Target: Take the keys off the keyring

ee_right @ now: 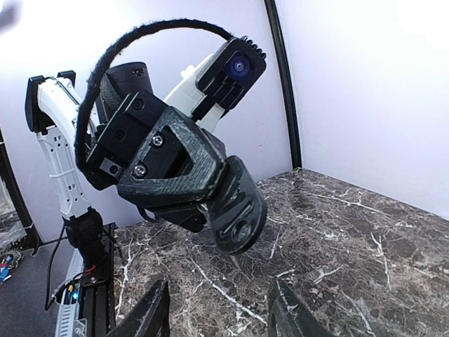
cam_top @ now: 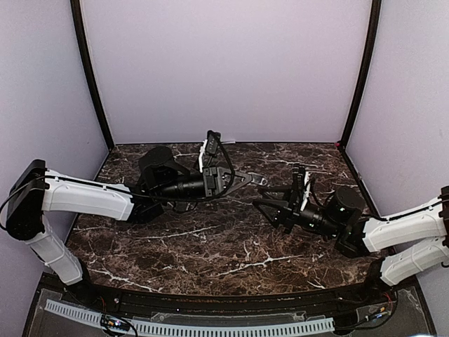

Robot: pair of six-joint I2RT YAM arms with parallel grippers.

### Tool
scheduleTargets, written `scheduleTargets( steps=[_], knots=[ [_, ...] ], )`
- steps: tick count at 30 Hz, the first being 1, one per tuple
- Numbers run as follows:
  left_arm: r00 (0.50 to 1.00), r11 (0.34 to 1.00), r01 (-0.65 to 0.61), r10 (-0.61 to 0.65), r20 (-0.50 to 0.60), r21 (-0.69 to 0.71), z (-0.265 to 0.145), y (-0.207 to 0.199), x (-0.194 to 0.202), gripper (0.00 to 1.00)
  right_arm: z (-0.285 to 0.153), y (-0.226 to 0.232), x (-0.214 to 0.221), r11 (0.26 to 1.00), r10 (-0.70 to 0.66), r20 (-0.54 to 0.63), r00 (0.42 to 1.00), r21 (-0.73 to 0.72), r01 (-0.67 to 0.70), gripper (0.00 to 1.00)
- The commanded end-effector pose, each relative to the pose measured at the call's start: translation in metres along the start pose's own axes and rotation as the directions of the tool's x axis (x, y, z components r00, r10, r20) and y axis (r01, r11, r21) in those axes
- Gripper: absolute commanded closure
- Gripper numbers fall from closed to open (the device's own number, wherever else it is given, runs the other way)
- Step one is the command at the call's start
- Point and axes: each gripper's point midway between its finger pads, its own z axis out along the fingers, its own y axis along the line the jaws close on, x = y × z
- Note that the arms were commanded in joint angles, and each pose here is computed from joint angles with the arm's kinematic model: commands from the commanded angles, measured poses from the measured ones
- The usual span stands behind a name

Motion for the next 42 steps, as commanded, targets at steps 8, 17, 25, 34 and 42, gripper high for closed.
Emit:
scheduleTargets(
  steps=[8, 17, 25, 34, 42],
  knots=[
    [0.996, 0.997, -0.055, 0.05, 0.076, 0.063, -0.012, -0.033, -0.025, 1.0, 0.023, 0.013, -0.046, 0.99, -0.118, 0.189, 0.975, -0.052, 0.13, 0.63],
    [0.996, 0.996, -0.052, 0.047, 0.075, 0.069, -0.012, -0.034, -0.025, 1.0, 0.037, 0.018, -0.05, 0.987, -0.111, 0.197, 0.974, -0.096, 0.132, 0.86],
    [0.993, 0.995, -0.072, 0.066, 0.095, 0.067, -0.017, -0.036, -0.026, 1.0, 0.037, 0.007, -0.045, 0.992, -0.113, 0.157, 0.981, -0.033, 0.119, 1.0],
    [0.989, 0.981, -0.127, 0.113, 0.1, 0.147, -0.028, -0.045, -0.021, 0.78, 0.024, -0.015, -0.042, 0.972, -0.207, 0.012, 0.978, 0.118, 0.204, 1.0],
    [0.987, 0.993, -0.114, 0.11, 0.115, 0.025, -0.04, -0.014, -0.017, 0.5, 0.017, -0.006, -0.042, 0.971, -0.219, -0.17, 0.961, 0.06, 0.232, 1.0]
  ],
)
